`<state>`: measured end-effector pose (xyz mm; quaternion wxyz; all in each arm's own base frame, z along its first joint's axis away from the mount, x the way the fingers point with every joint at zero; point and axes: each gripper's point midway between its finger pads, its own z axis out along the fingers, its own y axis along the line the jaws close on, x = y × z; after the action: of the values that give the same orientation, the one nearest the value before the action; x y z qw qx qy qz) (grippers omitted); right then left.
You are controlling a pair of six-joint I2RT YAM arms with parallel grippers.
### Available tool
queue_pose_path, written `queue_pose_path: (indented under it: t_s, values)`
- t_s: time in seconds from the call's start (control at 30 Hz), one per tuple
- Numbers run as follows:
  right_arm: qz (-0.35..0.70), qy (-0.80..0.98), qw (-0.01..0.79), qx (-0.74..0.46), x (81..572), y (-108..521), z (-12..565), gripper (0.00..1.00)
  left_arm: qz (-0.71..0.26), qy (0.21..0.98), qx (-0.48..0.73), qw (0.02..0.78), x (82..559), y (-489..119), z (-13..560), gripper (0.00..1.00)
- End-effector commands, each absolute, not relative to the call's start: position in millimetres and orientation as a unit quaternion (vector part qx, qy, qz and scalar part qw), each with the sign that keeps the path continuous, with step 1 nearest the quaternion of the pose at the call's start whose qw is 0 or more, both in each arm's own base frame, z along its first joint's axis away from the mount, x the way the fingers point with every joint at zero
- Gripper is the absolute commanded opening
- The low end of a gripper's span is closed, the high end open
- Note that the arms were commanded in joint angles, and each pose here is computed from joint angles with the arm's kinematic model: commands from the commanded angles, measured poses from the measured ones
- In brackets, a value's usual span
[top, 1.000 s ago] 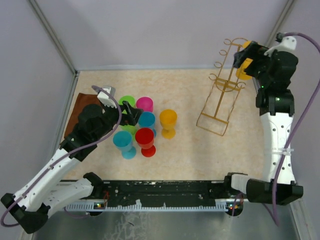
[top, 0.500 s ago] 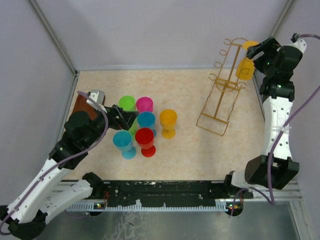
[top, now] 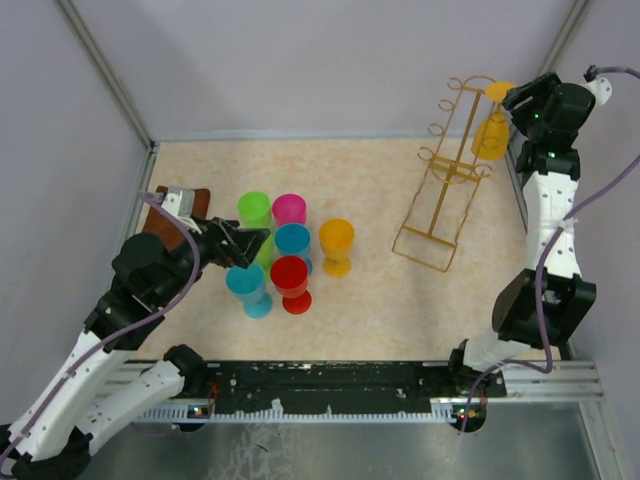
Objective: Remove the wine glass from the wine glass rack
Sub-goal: Pick up the wine glass from the wine rack.
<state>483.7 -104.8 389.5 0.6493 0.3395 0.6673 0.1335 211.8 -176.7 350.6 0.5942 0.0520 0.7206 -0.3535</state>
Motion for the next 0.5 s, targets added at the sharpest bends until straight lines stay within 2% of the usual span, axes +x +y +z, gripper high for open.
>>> queue_pose_path:
  t_s: [0.0, 0.17, 0.3, 0.47]
  values:
    - [0.141, 0.635, 0.679, 0.34, 493, -112, 423, 0.61, -0.355, 0.723, 0.047, 0.59, 209, -174, 348, 0.99]
    - [0.144, 0.634, 0.675, 0.35, 505, -119, 416, 0.53, -0.361, 0.721, 0.05, 0.59, 206, -175, 352, 1.0]
    - [0.159, 0.63, 0.675, 0.349, 512, -119, 422, 0.53, -0.357, 0.723, 0.05, 0.589, 207, -174, 351, 0.99]
    - [0.163, 0.639, 0.662, 0.357, 526, -122, 406, 0.46, -0.361, 0.726, 0.052, 0.583, 207, -177, 348, 0.99]
